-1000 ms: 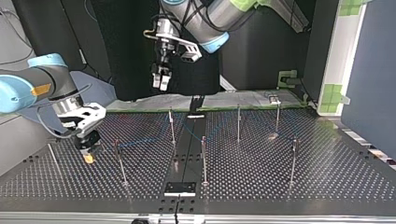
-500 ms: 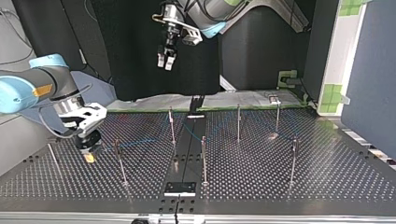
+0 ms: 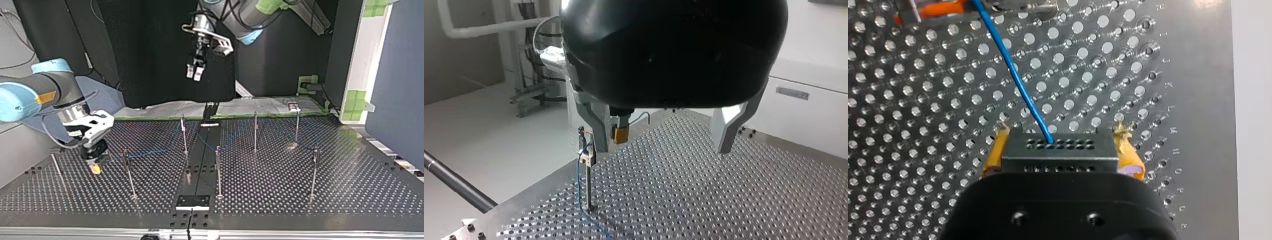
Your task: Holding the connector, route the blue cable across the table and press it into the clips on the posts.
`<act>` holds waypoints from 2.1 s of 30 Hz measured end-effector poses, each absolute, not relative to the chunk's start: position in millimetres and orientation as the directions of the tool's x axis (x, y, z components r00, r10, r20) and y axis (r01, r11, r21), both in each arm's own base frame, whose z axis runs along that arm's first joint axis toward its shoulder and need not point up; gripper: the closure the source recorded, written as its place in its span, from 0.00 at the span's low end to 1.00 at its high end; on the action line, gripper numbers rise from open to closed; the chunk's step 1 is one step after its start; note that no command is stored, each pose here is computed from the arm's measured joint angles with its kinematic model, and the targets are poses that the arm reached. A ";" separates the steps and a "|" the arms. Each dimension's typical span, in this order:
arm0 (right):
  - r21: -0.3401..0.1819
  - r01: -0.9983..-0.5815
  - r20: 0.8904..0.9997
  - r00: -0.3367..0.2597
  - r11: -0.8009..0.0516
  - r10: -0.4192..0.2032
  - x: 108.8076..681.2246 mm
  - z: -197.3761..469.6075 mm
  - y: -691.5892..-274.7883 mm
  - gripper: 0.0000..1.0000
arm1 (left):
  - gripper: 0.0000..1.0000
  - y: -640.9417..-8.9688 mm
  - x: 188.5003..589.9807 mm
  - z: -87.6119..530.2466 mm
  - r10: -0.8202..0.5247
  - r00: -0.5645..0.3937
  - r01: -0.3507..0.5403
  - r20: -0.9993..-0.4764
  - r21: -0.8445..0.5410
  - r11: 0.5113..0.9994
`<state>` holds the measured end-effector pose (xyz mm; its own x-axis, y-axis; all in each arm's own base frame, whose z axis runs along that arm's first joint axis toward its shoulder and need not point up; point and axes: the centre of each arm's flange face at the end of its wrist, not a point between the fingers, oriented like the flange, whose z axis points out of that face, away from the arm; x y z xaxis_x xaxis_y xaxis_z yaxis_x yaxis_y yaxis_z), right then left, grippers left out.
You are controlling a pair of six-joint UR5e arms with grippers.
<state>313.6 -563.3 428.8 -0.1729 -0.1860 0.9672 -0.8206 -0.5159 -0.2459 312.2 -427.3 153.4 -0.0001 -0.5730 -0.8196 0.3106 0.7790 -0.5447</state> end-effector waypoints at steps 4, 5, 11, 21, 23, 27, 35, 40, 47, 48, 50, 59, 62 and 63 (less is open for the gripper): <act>-0.246 -0.821 0.967 -0.173 -0.515 -0.186 313.4 428.2 -563.8 1.00 | 0.00 -412.1 317.9 145.8 -0.542 0.015 0.312 -0.841 -0.510 0.801; -0.246 -0.821 0.967 -0.173 -0.515 -0.186 313.4 428.1 -563.9 1.00 | 0.00 -408.9 319.0 144.3 -0.535 0.019 0.313 -0.845 -0.503 0.806; -0.246 -0.823 0.967 -0.173 -0.513 -0.186 311.7 427.4 -565.2 1.00 | 0.00 -382.6 324.5 131.2 -0.493 0.031 0.282 -0.870 -0.465 0.839; -0.247 -0.826 0.967 -0.174 -0.507 -0.186 308.0 426.6 -567.7 1.00 | 0.00 -328.2 325.7 104.1 -0.439 0.011 0.170 -0.898 -0.431 0.886; -0.247 -0.826 0.967 -0.174 -0.506 -0.187 307.7 426.2 -568.0 1.00 | 0.00 -318.7 325.0 99.7 -0.431 0.006 0.149 -0.902 -0.426 0.893; -0.247 -0.827 0.967 -0.174 -0.506 -0.187 307.6 426.1 -568.1 1.00 | 0.00 -299.1 322.6 91.1 -0.415 -0.001 0.098 -0.910 -0.413 0.905; -0.247 -0.826 0.967 -0.174 -0.506 -0.188 307.5 426.0 -568.1 1.00 | 0.00 -271.9 310.2 77.0 -0.388 -0.031 0.037 -0.921 -0.389 0.921; -0.247 -0.826 0.967 -0.174 -0.507 -0.188 307.5 426.3 -567.9 1.00 | 0.00 -261.5 293.3 68.1 -0.365 -0.064 0.020 -0.929 -0.367 0.930; -0.247 -0.825 0.967 -0.174 -0.508 -0.188 308.6 426.6 -567.2 1.00 | 0.00 -248.1 267.5 56.9 -0.322 -0.114 0.005 -0.940 -0.325 0.946; -0.247 -0.825 0.967 -0.174 -0.508 -0.188 308.6 426.4 -567.3 1.00 | 0.00 -246.9 265.3 56.0 -0.318 -0.118 0.003 -0.941 -0.321 0.947; -0.247 -0.825 0.967 -0.174 -0.508 -0.189 308.6 426.2 -567.3 1.00 | 0.00 -245.9 263.5 55.3 -0.316 -0.121 0.002 -0.941 -0.318 0.948; -0.247 -0.825 0.967 -0.173 -0.508 -0.189 308.4 425.8 -567.6 1.00 | 0.00 -245.2 261.9 54.7 -0.314 -0.124 0.001 -0.941 -0.316 0.949; -0.247 -0.825 0.967 -0.173 -0.508 -0.189 308.4 425.8 -567.6 1.00 | 0.00 -245.1 261.9 54.7 -0.313 -0.124 0.001 -0.941 -0.316 0.949; -0.247 -0.825 0.967 -0.173 -0.508 -0.189 308.4 425.8 -567.6 1.00 | 0.00 -245.1 261.8 54.7 -0.313 -0.124 0.001 -0.941 -0.316 0.949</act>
